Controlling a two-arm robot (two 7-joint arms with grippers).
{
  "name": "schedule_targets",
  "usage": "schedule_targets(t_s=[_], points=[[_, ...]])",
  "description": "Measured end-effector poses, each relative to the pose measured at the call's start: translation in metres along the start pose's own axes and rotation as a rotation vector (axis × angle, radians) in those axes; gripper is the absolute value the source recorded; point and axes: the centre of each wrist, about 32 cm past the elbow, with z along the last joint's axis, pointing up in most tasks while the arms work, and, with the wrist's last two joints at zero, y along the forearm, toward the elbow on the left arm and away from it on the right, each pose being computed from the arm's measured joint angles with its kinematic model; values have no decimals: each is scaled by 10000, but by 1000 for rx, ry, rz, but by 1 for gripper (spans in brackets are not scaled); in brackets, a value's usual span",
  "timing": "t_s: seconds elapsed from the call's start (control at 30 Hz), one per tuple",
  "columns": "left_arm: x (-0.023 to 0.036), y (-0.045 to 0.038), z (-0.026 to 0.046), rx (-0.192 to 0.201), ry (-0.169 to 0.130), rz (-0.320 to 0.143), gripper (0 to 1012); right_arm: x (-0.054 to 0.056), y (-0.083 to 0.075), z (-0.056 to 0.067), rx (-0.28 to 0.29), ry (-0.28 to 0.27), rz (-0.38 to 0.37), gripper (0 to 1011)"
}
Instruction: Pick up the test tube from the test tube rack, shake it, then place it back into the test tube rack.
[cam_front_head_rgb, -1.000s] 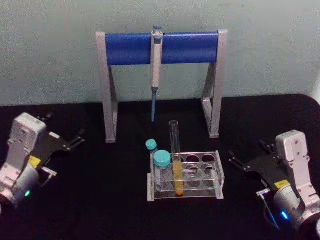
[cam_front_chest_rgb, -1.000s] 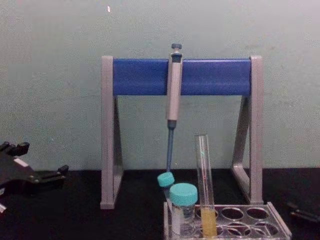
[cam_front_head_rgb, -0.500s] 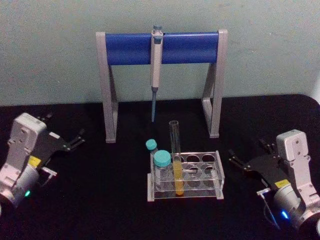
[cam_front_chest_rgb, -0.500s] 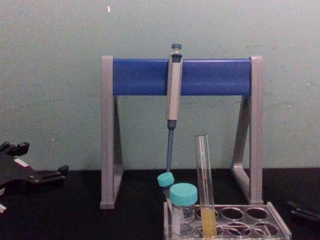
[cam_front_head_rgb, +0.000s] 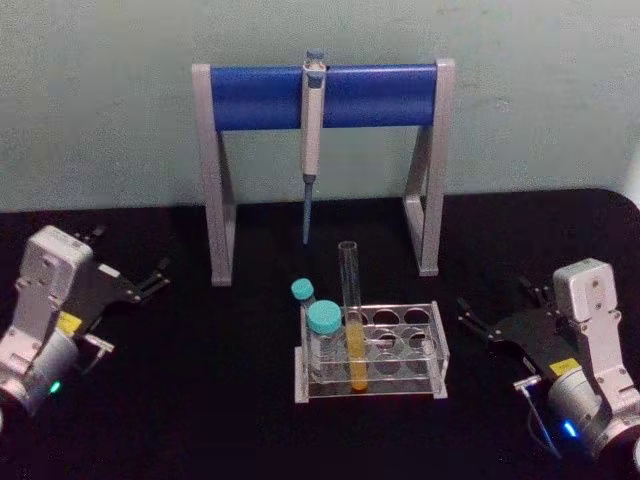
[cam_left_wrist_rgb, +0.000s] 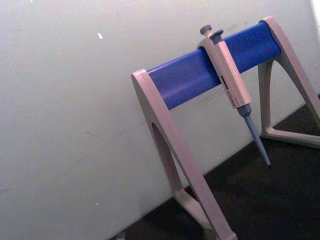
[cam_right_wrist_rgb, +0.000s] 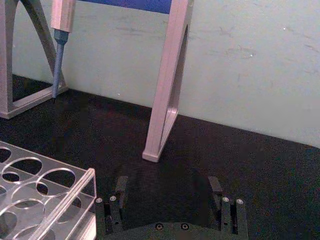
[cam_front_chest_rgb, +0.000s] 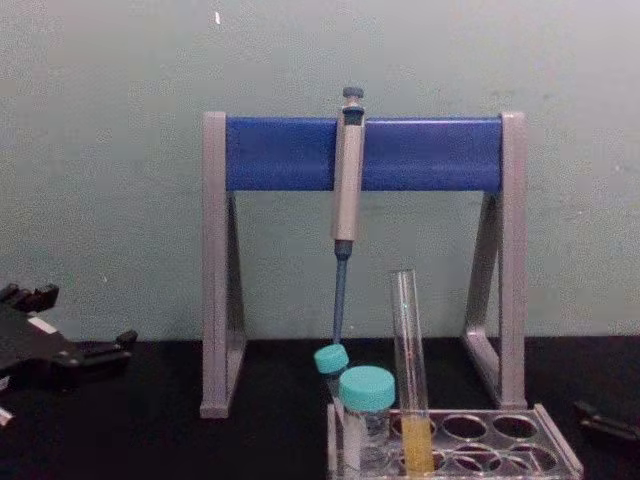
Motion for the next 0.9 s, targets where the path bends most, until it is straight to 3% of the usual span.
schedule_targets(t_s=[0.9], points=[[0,0,0,0,0,0,1001,0,0,0,0,0,0,1000]])
